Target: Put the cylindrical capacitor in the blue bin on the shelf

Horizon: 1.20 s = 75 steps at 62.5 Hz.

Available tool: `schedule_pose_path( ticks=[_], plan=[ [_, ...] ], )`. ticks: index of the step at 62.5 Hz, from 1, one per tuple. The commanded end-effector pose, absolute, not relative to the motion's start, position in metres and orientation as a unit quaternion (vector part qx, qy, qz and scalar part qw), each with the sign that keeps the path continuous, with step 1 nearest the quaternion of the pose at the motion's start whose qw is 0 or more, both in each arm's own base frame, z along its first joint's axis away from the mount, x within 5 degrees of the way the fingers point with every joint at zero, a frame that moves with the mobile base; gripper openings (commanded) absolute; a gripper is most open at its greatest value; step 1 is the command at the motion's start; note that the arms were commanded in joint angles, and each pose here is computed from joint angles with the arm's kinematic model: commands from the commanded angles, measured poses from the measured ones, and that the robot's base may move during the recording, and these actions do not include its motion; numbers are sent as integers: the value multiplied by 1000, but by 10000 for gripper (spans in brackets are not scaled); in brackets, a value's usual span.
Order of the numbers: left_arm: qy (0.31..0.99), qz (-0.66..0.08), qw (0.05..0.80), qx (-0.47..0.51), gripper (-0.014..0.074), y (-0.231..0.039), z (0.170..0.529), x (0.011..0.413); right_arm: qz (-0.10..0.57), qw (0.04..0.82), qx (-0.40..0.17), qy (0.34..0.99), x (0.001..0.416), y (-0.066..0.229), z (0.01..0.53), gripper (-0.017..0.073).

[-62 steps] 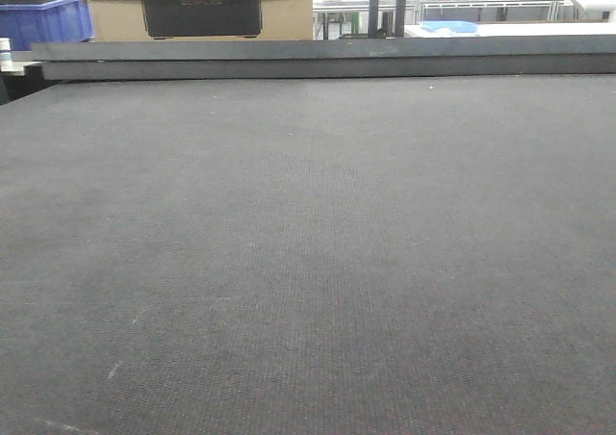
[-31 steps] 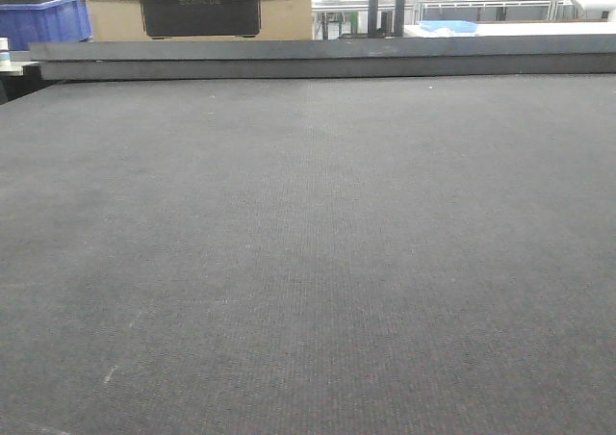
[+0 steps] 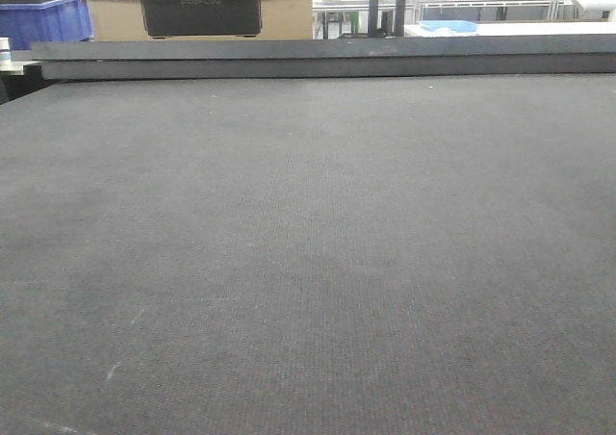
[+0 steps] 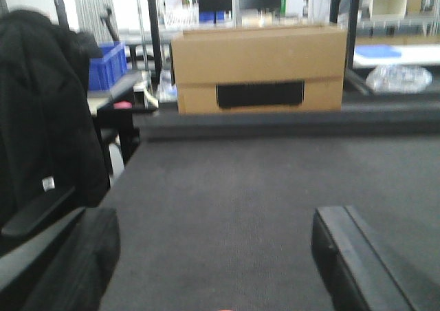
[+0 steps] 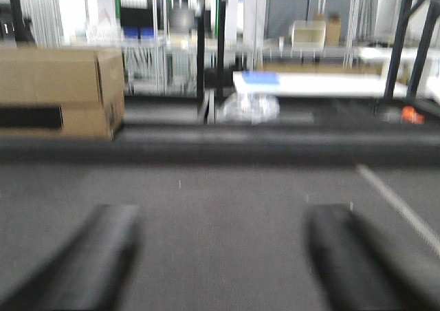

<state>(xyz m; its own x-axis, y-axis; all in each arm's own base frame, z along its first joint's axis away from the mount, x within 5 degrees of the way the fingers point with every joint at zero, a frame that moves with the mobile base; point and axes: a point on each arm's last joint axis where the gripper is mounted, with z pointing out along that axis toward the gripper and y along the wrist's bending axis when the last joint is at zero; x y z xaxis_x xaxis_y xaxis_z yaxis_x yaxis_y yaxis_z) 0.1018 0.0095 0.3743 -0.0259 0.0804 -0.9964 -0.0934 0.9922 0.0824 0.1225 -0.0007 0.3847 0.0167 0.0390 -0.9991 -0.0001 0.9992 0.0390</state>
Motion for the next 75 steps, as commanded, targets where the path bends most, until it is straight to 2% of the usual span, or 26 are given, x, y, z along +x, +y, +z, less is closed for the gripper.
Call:
schedule_pose_path(
  ticks=[1,16,26,34,39,49,75],
  plan=[
    [716,50,697,3,498,7,375,107,8,696,14,718,135,-2,380,557],
    [718,32,695,22,498,1,374,110,21,579,13,815,151,0,340,558],
    [718,32,695,22,498,1,374,110,30,550,32,834,151,0,286,558],
    [718,32,695,22,498,1,374,110,21,564,48,824,144,-3,242,558],
    [718,32,695,22,498,1,374,110,7,605,54,794,140,-6,227,558],
    [718,32,695,22,498,1,374,110,-22,638,15,770,140,-6,212,558],
    [719,29,694,20,498,1,374,110,-25,618,16,785,172,-8,185,558]
  ],
)
